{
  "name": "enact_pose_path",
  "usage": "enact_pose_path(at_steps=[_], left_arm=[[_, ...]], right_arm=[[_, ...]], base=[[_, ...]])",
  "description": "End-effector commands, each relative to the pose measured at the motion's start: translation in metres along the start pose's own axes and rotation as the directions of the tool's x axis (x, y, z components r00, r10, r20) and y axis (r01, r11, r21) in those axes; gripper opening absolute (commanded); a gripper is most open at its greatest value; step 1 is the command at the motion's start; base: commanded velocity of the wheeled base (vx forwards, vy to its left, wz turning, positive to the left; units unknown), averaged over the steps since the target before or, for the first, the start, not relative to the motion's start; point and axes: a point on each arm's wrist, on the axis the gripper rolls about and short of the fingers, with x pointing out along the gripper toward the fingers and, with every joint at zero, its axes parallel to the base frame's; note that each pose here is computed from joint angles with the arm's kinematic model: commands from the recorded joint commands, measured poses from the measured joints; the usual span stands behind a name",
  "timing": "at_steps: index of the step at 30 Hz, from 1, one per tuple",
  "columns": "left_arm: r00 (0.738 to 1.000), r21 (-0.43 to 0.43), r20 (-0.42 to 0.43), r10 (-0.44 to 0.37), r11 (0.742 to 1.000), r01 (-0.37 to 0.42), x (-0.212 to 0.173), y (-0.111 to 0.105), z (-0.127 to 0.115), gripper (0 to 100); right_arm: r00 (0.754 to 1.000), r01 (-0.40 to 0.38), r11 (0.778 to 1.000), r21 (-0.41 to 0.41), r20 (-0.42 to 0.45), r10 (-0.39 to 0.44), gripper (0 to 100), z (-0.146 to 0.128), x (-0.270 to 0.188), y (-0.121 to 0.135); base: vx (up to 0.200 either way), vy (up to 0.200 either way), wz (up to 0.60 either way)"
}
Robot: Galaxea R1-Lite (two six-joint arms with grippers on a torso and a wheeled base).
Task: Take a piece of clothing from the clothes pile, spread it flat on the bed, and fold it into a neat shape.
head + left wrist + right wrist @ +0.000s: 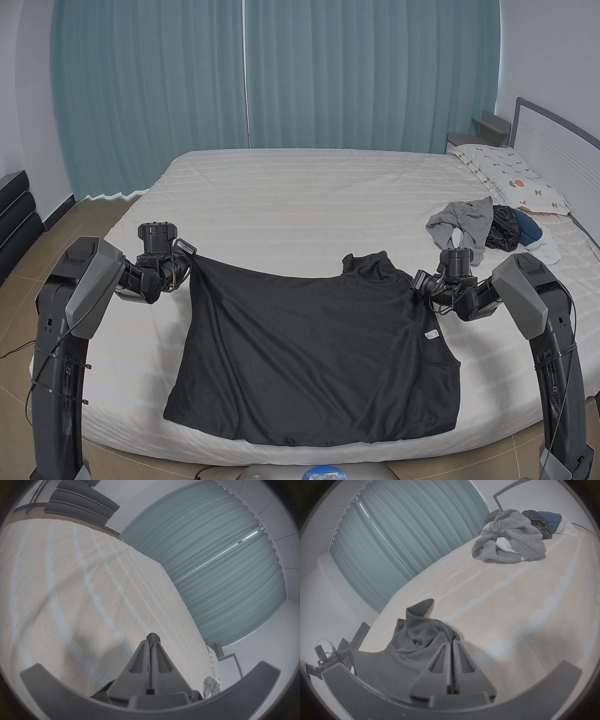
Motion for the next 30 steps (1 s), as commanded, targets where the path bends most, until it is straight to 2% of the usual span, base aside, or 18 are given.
enact_pose_path(at_steps=[1,4,9,11,12,14,19,23,29,30], left_arm=[[1.0,0.003,-0.007,0.01,1.0,-0.01,-0.002,0.001,-0.001,0],[1.0,0.011,-0.001,0.003,1.0,-0.003,-0.003,-0.002,0.001,0],[0.998,0.09,0.037,-0.042,0.995,0.038,-0.003,-0.013,0.014,0],[0.998,0.093,0.042,-0.051,0.995,0.047,-0.003,-0.015,0.016,0],[0.996,0.092,0.057,-0.067,0.994,0.061,-0.002,-0.02,0.021,0],[0.995,0.09,0.063,-0.077,0.993,0.072,-0.002,-0.022,0.023,0],[0.993,0.091,0.071,-0.093,0.992,0.086,0.0,-0.022,0.021,0],[0.992,0.093,0.074,-0.1,0.991,0.093,0.017,-0.01,0.012,0],[0.996,0.096,0.054,-0.076,0.993,0.071,0.03,0.005,0.001,0],[0.996,0.096,0.052,-0.073,0.993,0.068,0.03,0.006,0.0,0]], right_arm=[[0.998,-0.025,0.999,0.02,0.065,0.024,0,0.018,-0.005,0.009],[0.992,-0.047,0.998,0.03,0.12,0.043,0,0.032,-0.006,0.013],[0.962,-0.055,0.998,0.041,0.271,0.042,0,0.067,-0.007,0.025],[0.956,-0.06,0.997,0.041,0.29,0.046,0,0.071,-0.007,0.028],[0.937,-0.077,0.996,0.036,0.345,0.059,0,0.083,-0.009,0.036],[0.922,-0.085,0.996,0.032,0.383,0.067,0,0.091,-0.011,0.041],[0.923,-0.086,0.996,0.029,0.378,0.069,0,0.085,-0.007,0.042],[0.947,-0.049,0.998,0.027,0.32,0.037,0,0.055,0.012,0.026],[0.954,-0.033,0.999,0.03,0.3,0.022,0,0.037,0.023,0.014],[0.955,-0.029,0.999,0.031,0.296,0.019,100,0.035,0.024,0.012]], base=[[0.0,0.0,0.0],[0.0,0.0,0.0],[0.0,0.0,0.0],[0.0,0.0,0.0],[0.0,0.0,0.0],[0.0,0.0,0.0],[0.0,0.0,0.0],[0.0,0.0,0.0],[0.0,0.0,0.0],[0.0,0.0,0.0]])
